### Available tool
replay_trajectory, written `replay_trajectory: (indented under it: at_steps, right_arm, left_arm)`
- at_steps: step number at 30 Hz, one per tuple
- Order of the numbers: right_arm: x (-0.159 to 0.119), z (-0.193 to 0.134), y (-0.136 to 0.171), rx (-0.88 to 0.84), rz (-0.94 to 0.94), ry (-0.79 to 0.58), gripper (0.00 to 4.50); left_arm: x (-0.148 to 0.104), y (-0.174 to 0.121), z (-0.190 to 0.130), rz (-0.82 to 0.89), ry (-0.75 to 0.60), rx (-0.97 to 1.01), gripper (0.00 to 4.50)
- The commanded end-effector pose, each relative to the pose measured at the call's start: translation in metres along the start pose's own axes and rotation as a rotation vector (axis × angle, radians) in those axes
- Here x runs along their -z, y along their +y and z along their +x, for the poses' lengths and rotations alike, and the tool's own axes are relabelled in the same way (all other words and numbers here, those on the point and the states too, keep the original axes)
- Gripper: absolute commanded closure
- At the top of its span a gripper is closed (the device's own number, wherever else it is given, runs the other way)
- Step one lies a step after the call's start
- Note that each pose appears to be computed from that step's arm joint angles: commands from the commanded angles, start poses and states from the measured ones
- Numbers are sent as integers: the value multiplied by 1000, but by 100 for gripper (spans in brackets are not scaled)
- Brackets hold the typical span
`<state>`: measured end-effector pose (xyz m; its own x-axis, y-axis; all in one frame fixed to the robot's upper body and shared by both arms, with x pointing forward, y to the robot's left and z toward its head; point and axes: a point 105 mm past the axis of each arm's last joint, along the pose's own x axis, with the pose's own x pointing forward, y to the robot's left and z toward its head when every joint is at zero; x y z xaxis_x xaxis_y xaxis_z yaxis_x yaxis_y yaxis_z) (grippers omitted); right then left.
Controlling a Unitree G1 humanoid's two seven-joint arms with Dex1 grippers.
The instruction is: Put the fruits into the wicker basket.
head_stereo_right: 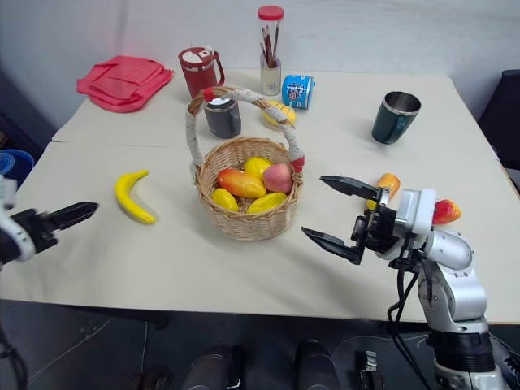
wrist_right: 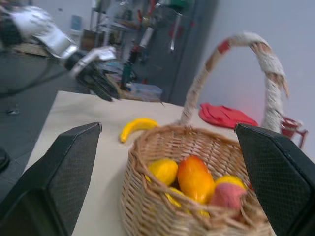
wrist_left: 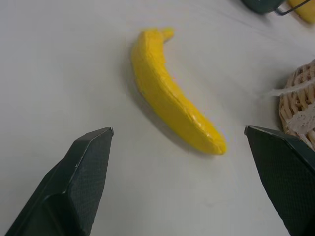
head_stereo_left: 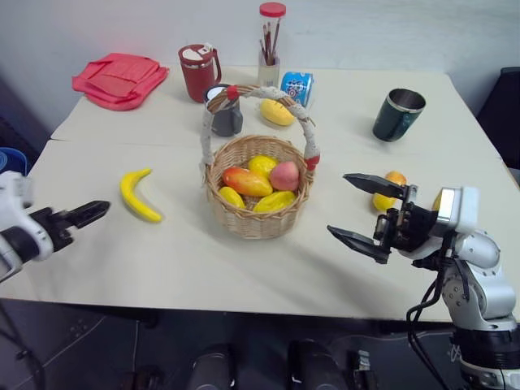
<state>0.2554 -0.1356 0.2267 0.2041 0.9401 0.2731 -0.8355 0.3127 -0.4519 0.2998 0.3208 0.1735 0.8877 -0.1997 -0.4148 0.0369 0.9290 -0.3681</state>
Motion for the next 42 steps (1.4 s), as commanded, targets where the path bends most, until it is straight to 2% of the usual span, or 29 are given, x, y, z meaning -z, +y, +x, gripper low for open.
replay_trajectory:
  at_steps: [1,3,6,11,14,15,19,22,24,26,30,32,35,39,42]
  right_arm:
    - [1,0,-2,-18,-7,-2,3]
    - [5,1,-5,-17,-5,-1,3]
    - [8,3,-7,-13,-1,-5,0]
    - [6,2,-5,-1,16,-11,0]
    - [5,-4,-3,3,20,2,0]
    - [5,-6,-3,11,22,6,0]
    - [11,-18,-5,46,34,46,0]
    - [15,-26,-6,82,32,81,0]
    - [21,-40,-7,134,31,127,0]
    - [24,-50,-8,175,32,159,0]
    - [32,-65,-7,201,38,224,0]
    - [34,-72,-9,247,39,246,0]
    - [36,-76,-4,266,48,273,0]
    - [34,-75,1,293,42,279,0]
    - [32,-79,1,374,45,273,0]
  left_arm:
    - [1,0,19,-16,46,-24,0]
    - [2,-9,42,-48,56,-9,0]
    - [10,-9,63,-66,100,-33,58]
    - [22,-10,87,-95,169,-5,214]
    - [13,-8,87,-41,149,0,292]
    - [7,-8,86,-15,126,15,318]
    - [-40,-22,55,205,-177,224,371]
    - [-49,-30,15,369,-234,354,379]
    - [-31,-55,-21,591,-146,554,379]
    - [-17,-77,-32,694,-76,676,379]
    - [-17,-112,-24,748,-82,723,379]
    - [-18,-141,-12,770,-83,756,379]
    - [-23,-195,25,746,-136,747,379]
    - [-17,-214,42,752,-112,734,379]
    - [-16,-223,46,729,-127,766,288]
